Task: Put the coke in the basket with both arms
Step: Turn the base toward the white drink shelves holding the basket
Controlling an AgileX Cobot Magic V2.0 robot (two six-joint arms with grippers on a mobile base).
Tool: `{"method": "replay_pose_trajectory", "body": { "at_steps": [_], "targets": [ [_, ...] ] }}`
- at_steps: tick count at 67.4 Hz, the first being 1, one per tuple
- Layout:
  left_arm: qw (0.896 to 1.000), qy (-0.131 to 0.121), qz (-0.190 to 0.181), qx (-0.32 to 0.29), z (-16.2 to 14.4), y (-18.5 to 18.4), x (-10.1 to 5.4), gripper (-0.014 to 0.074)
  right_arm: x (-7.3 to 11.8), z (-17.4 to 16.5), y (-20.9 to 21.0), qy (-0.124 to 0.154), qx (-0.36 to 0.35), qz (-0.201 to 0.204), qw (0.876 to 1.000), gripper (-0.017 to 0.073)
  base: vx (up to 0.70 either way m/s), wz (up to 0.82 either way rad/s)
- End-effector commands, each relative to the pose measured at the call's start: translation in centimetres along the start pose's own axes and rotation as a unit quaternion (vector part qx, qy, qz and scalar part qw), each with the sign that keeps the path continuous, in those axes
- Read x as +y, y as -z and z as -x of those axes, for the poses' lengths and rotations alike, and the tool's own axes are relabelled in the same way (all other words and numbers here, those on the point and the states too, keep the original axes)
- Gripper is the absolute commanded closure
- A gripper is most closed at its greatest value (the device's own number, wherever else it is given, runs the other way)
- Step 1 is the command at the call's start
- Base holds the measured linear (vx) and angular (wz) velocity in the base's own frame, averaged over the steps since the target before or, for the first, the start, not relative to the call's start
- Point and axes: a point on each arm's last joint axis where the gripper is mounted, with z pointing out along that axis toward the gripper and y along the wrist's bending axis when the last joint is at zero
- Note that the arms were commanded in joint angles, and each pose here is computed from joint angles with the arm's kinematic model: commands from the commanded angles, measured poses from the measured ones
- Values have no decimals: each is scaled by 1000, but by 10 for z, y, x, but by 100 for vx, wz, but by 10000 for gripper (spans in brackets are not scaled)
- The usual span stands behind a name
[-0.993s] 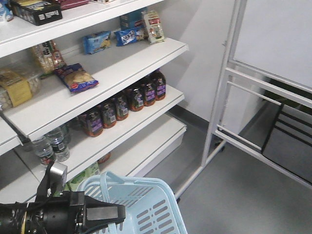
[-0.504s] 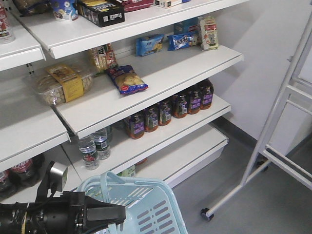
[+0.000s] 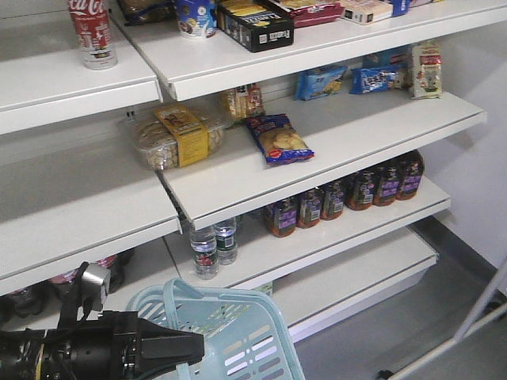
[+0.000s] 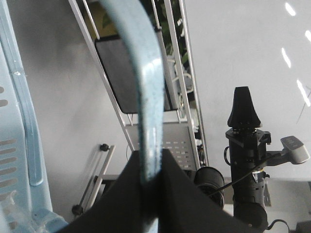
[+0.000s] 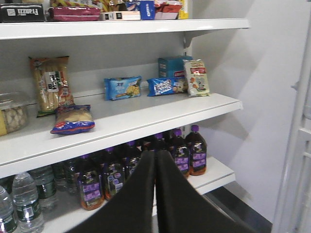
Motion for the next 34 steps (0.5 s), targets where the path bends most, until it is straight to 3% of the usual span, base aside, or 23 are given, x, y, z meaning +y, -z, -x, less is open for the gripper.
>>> {"method": "replay_pose_trajectory", "body": {
  "at_steps": [1,34],
  "targets": [
    [991,-18,-129,14,-2,5,-30,600,0,5,1,6,-38,0,999,569,9,37],
    [991,-18,-129,14,-2,5,-30,600,0,5,1,6,-38,0,999,569,8,31]
  ]
}}
